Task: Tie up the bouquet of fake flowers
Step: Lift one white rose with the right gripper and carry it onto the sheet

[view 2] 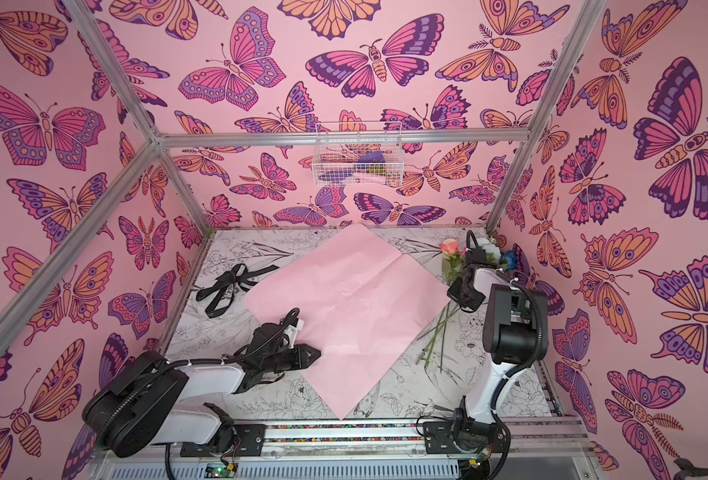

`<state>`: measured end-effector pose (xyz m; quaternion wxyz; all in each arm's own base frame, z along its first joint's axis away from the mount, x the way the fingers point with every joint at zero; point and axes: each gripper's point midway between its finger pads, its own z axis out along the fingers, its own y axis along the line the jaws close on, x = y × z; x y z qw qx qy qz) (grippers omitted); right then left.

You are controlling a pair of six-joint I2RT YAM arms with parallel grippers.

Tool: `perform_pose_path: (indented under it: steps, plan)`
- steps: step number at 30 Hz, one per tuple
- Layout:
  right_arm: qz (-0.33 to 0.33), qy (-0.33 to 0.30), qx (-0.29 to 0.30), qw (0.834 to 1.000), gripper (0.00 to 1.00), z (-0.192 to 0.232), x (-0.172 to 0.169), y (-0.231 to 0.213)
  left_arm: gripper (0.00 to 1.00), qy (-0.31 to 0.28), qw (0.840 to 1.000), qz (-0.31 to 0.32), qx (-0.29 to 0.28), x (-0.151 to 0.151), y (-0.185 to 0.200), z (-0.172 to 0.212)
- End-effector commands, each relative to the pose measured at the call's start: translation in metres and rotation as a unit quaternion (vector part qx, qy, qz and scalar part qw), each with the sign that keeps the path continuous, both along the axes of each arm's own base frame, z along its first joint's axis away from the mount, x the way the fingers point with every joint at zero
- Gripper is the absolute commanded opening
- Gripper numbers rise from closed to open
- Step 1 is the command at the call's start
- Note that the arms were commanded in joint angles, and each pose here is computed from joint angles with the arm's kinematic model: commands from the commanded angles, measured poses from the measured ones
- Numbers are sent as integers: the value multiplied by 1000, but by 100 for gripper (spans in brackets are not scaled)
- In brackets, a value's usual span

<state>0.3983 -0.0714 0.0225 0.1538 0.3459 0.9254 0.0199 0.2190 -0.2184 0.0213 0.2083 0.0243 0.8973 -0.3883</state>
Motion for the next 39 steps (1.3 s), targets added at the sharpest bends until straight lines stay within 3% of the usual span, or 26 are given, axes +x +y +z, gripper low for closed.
perform_pose_path:
  steps: [1, 12, 18, 28, 39]
  plan:
    - [9, -12, -17, 1000, 0, 21, 3, -6, 25, 57, 998, -5, 39, -23, 14, -31]
    - [29, -75, -50, 996, 0, 97, -9, -7, 20, 55, 998, -17, 37, -26, 14, -31]
    - [72, -136, 1, 988, 0, 145, -14, 21, 20, 52, 998, -16, 38, -27, 15, -31]
    - [171, -173, 76, 967, 0, 170, -5, 135, 21, 51, 998, -20, 38, -26, 14, -30]
    - [265, -152, 146, 941, 0, 125, 34, 269, 21, 44, 998, -23, 34, -26, 14, -27]
